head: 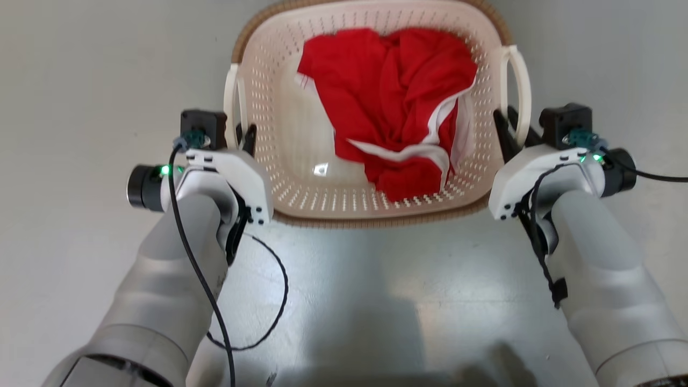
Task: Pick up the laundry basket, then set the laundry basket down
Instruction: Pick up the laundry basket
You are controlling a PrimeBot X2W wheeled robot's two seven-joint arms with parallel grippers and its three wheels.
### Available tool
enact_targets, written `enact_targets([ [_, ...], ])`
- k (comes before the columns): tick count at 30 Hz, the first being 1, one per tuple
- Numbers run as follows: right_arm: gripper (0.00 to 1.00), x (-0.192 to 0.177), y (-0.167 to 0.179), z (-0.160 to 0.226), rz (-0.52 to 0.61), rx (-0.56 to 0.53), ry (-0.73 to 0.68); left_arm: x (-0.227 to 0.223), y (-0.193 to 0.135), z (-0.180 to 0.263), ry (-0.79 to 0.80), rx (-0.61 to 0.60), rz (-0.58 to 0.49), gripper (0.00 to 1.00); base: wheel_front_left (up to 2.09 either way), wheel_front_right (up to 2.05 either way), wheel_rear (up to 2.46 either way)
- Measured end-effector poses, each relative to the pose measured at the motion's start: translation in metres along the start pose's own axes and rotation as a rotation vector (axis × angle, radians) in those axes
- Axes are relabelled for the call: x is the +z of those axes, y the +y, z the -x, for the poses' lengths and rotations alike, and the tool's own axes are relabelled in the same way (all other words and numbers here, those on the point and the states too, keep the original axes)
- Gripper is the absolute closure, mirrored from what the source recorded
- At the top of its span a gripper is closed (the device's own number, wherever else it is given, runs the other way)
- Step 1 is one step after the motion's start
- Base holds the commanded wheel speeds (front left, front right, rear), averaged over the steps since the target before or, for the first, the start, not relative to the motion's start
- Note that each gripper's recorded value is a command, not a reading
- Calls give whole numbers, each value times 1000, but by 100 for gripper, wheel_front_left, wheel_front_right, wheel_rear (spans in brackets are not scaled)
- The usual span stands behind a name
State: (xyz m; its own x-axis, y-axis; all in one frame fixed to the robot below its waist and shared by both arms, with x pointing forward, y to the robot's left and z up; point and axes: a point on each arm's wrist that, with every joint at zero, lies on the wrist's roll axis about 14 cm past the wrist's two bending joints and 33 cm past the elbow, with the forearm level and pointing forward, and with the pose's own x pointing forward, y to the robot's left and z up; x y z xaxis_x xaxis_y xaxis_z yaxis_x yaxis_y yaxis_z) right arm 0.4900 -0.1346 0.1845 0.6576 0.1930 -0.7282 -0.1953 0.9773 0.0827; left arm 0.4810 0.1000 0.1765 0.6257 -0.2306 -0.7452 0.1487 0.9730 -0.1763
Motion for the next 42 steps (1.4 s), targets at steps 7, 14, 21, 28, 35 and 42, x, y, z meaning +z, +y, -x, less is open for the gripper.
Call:
enact_targets([
  [7,100,5,4,32,-7,2,0,7,-8,27,-16,-2,-11,100,0,0,0],
  [14,100,-1,14,72,-18,12,10,-2,-16,64,-9,3,-47,100,0,0,0],
  [21,100,-17,26,119,-50,18,21,-19,-27,107,7,-4,-68,100,0,0,0],
  [28,100,-26,30,158,-59,3,10,-30,-43,145,-3,-25,-70,100,0,0,0],
  [35,100,-45,41,193,-68,6,4,-53,-56,184,-11,-36,-83,100,0,0,0],
  [42,100,-61,56,217,-56,31,-7,-73,-59,213,-24,-14,-107,100,0,0,0],
])
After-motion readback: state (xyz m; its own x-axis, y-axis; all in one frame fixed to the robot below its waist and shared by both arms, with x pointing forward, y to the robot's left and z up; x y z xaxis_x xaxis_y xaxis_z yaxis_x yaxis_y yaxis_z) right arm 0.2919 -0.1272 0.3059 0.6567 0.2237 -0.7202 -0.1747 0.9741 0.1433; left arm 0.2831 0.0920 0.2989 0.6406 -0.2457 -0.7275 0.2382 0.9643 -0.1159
